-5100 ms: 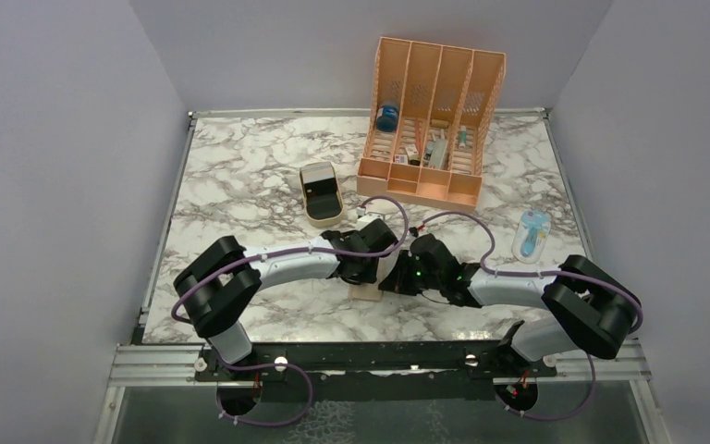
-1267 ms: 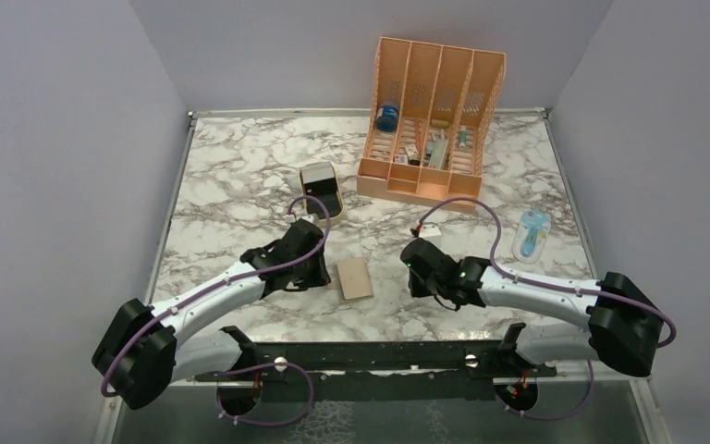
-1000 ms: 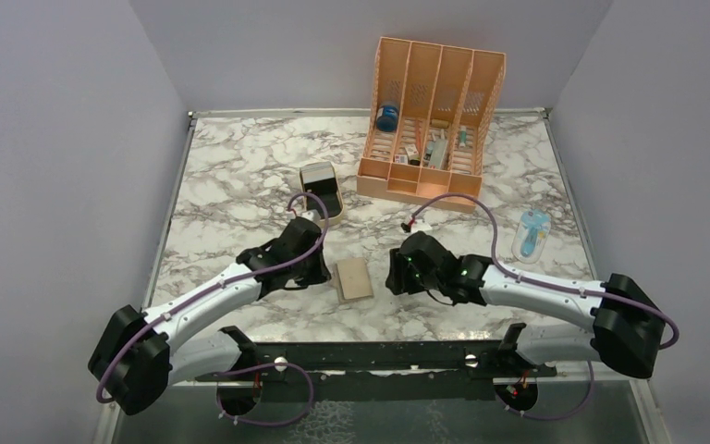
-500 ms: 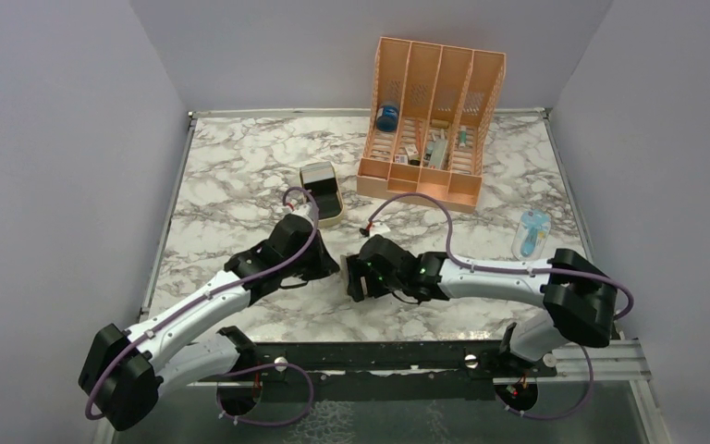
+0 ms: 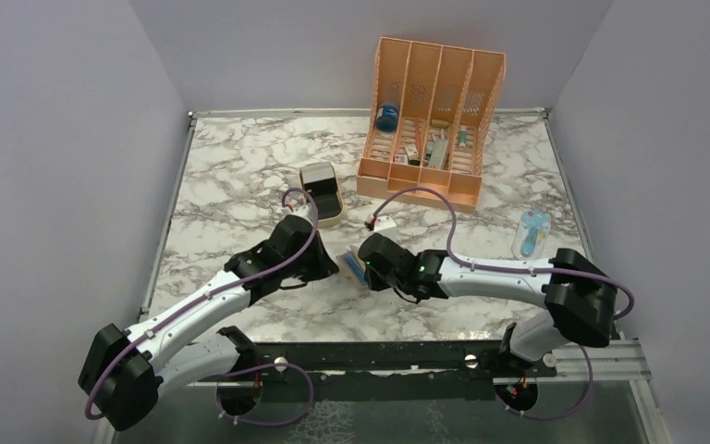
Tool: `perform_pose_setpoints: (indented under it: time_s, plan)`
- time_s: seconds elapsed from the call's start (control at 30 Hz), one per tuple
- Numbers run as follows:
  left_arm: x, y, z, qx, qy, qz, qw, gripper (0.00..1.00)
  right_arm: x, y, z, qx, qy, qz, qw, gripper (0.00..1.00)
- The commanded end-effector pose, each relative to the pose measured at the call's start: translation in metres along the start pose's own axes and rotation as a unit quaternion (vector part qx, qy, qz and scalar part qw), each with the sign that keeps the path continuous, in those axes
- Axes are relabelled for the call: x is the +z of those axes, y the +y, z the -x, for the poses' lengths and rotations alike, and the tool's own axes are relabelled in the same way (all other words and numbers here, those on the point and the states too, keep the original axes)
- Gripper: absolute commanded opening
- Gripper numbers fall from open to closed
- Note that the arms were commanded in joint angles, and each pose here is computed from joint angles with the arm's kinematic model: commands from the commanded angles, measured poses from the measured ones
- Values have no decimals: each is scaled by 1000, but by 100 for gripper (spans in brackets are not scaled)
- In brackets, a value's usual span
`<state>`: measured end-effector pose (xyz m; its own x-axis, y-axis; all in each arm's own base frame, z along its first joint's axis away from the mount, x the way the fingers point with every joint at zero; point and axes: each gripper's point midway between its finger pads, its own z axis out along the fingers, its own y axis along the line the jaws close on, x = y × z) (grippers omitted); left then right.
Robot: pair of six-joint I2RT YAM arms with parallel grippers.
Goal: Put the credit cards into the card holder
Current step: Open the card holder at the center of the board.
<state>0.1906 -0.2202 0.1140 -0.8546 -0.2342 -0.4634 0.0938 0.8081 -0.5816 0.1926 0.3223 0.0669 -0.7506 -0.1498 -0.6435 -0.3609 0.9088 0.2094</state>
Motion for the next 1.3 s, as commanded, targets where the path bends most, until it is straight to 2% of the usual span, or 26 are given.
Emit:
perform_pose_setpoints:
  time_s: [0.0, 0.07, 0.1, 0.37, 0.53, 0.7, 0.9, 0.97, 1.07, 1.17, 1.27]
  plan:
    - [-1, 29, -2, 10, 2, 72, 997, 0, -13, -20, 8, 8, -39, -28, 999, 10]
    - [0, 36, -3, 15, 4, 89, 996, 0, -14, -23, 2, 10, -38, -20, 999, 2]
    - [0, 37, -3, 16, 6, 91, 996, 0, -16, -25, 0, 15, -40, -18, 999, 1]
    - [0, 45, -9, 17, 17, 102, 995, 0, -32, -20, -4, 57, -38, 47, 997, 1]
    - [2, 62, -13, 16, 20, 126, 992, 0, -31, -33, -10, 108, -13, 88, 990, 1]
    - [7, 73, -15, 20, 30, 143, 989, 0, -31, -31, -15, 115, 2, 124, 986, 1]
    - [12, 81, -13, 32, 35, 165, 985, 0, -28, -34, -22, 126, 9, 120, 985, 1]
    - [15, 84, -13, 34, 42, 171, 984, 5, -26, -39, -25, 125, 10, 108, 986, 1]
    - [17, 79, -10, 33, 46, 166, 984, 20, -23, -42, -31, 122, 17, 102, 987, 1]
    - [16, 63, -3, 24, 40, 143, 989, 33, -21, -42, -36, 122, 24, 105, 987, 1]
    - [14, 40, 6, 17, 34, 103, 994, 40, -19, -43, -38, 124, 26, 104, 987, 1]
